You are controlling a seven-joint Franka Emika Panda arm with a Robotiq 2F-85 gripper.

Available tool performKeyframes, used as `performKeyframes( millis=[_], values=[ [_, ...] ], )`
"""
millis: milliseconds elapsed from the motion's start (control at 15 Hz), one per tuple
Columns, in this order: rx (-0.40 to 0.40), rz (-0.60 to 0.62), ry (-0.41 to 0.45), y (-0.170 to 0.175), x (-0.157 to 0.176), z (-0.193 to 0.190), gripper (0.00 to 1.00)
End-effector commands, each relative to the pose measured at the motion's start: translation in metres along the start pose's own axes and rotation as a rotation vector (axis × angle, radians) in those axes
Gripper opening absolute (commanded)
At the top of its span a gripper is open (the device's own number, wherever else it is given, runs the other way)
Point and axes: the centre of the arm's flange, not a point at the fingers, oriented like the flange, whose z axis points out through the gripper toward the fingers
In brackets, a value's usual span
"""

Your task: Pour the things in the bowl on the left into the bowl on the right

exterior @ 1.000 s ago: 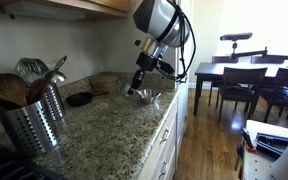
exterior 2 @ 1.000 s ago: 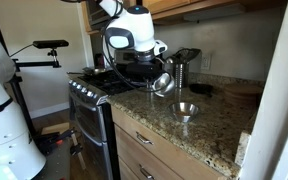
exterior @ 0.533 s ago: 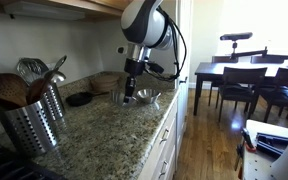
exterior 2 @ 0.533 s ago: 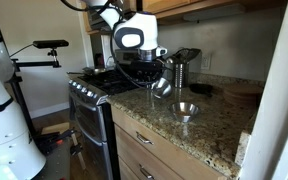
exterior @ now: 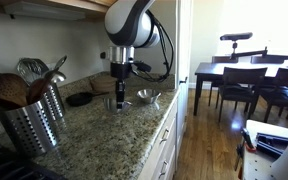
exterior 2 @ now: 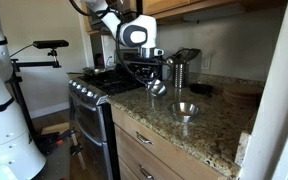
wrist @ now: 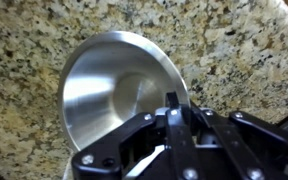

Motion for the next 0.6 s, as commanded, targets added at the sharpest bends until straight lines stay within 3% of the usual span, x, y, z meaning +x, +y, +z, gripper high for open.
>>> performKeyframes(
  millis=[0,400,533],
  values=[
    [0.015,0.003,-0.071,-0.011,0.026,0.004,0.07],
    [0.017,0.021,-0.155,-0.03,0.042,0.016,0.1],
    [0.022,0.023,-0.171,-0.035,0.046,0.018,0.27]
  ],
)
